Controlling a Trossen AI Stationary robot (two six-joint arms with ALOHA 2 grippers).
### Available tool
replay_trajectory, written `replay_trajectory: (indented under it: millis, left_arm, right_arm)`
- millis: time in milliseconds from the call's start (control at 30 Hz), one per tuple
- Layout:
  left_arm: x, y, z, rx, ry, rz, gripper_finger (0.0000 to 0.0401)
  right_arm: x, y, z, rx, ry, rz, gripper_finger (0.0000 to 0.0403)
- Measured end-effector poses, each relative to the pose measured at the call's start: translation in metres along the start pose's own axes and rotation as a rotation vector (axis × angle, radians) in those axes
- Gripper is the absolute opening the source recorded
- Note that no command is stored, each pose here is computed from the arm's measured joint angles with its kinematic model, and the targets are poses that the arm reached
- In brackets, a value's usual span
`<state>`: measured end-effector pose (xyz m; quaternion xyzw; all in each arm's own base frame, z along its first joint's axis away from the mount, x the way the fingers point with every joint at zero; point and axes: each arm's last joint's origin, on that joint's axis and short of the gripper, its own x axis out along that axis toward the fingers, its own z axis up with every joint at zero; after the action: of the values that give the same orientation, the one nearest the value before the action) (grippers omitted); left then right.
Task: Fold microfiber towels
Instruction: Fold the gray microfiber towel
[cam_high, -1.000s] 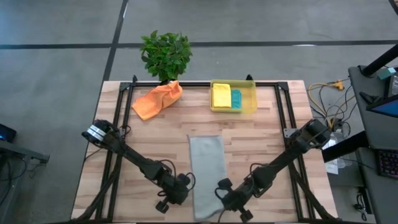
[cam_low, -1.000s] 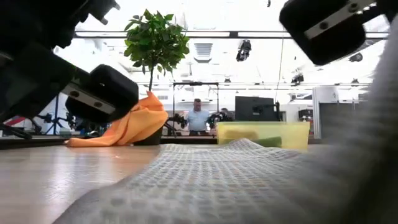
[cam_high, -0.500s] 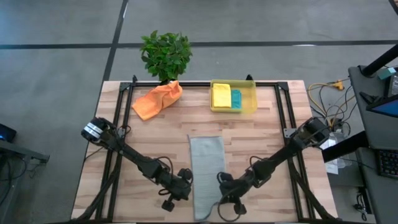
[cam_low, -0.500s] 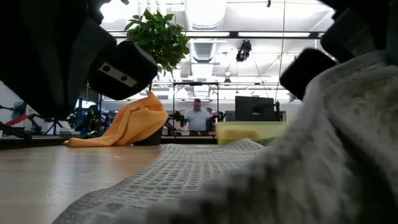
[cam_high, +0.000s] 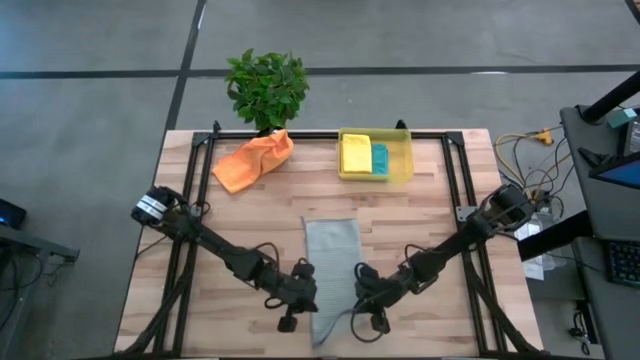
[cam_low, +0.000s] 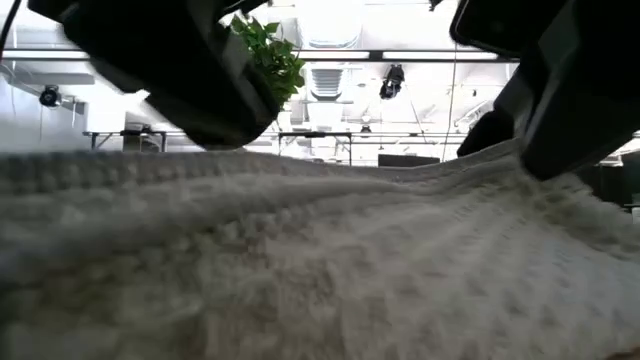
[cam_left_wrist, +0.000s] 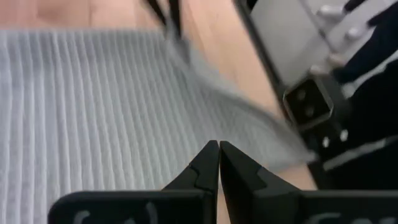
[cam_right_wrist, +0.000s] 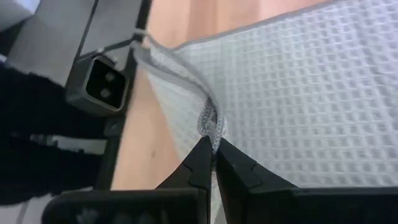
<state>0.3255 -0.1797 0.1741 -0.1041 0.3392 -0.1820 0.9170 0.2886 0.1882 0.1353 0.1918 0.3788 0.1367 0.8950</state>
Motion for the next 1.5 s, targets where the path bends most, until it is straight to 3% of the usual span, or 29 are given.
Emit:
replay_trajectory:
  millis: [167, 400, 633, 867, 1133, 1500]
  left_arm:
    - [0.007, 0.009, 0.002, -0.061, -0.024, -0.024, 0.0019]
    - [0.025, 0.02, -0.008, -0.206, 0.046, -0.124, 0.0089]
    - [0.027, 0.016, -0.006, -0.264, 0.057, -0.249, 0.0141]
    - [0.027, 0.015, -0.006, -0.303, 0.079, -0.29, 0.0148]
    - [0.03, 0.021, -0.014, -0.391, 0.107, -0.167, 0.0148]
    - [0.03, 0.018, -0.01, -0.431, 0.091, -0.23, 0.0148]
  right_arm:
    - [-0.005, -0.004, 0.002, 0.015, -0.013, -0.014, 0.0011]
    - [-0.006, -0.005, 0.004, 0.015, -0.021, -0.015, 0.0011]
    - [-0.006, -0.006, 0.004, 0.012, -0.017, -0.024, 0.0011]
    - [-0.006, -0.007, 0.004, 0.013, -0.032, -0.045, 0.0011]
    - [-0.006, -0.007, 0.004, 0.013, -0.033, -0.048, 0.0011]
    - [-0.006, -0.01, 0.006, 0.03, -0.061, -0.086, 0.0011]
